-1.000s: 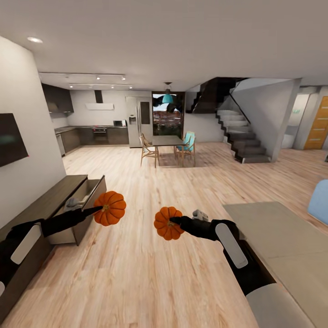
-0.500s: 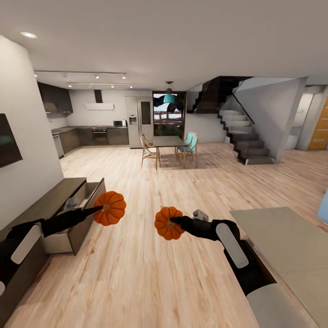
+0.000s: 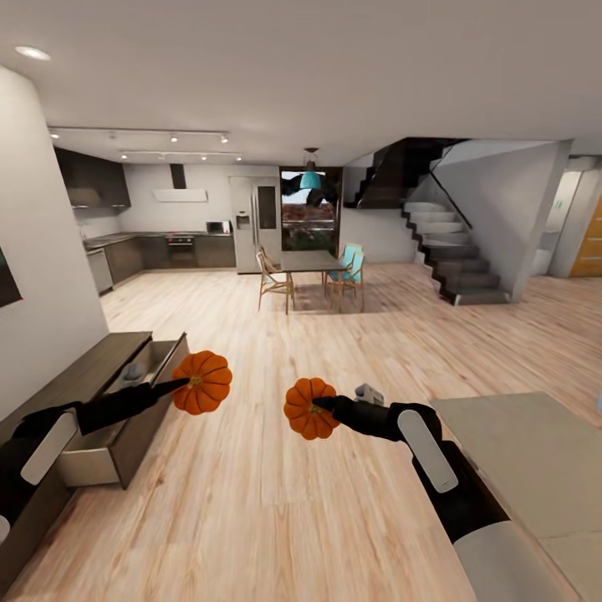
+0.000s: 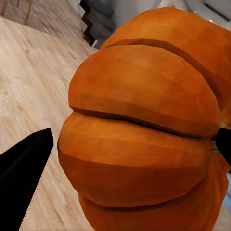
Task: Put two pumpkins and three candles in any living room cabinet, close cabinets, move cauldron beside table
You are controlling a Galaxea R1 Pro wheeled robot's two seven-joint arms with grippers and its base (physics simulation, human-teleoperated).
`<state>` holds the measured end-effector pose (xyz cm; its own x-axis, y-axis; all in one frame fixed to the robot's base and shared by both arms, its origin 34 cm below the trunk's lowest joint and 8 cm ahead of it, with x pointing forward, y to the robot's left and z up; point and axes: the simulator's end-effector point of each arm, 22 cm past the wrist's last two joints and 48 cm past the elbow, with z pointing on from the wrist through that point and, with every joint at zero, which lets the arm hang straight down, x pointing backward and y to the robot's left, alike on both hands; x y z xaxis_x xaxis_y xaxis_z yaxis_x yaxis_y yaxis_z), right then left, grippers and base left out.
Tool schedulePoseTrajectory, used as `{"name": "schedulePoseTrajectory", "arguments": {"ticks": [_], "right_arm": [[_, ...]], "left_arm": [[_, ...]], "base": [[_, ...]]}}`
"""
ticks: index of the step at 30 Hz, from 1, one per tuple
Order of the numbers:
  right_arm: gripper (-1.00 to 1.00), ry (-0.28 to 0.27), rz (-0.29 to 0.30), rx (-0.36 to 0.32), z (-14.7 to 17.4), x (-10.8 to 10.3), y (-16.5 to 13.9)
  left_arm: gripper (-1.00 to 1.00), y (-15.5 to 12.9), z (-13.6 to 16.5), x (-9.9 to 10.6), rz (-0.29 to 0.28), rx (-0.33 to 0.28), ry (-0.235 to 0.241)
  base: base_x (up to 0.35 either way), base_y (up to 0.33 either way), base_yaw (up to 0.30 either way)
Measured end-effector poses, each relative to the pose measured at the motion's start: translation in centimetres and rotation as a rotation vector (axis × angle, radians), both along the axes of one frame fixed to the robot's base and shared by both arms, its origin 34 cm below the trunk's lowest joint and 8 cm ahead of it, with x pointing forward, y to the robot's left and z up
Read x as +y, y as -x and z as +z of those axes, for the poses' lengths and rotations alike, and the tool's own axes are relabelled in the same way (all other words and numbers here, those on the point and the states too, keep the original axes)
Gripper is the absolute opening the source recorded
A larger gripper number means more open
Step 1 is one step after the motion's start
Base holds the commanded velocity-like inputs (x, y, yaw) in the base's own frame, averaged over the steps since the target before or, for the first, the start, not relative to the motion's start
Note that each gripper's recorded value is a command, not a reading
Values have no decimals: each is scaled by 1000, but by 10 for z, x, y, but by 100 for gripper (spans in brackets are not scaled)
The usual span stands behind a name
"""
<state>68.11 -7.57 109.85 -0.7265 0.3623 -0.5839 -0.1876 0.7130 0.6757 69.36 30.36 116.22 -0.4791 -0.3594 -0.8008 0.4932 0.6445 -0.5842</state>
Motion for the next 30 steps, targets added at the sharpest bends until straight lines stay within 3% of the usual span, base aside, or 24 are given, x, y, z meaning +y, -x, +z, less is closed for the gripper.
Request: {"name": "schedulePoseTrajectory", "arguments": {"ticks": [12, 30], "right_arm": [[-100, -40, 26, -20, 9, 3, 2], [-100, -46, 31, -29, 12, 4, 3]], "left_arm": [[-100, -1, -3, -1, 4, 6, -9], [-100, -1, 0, -3, -1, 0, -13]], "base": [[338, 0, 0], [338, 0, 0]]}}
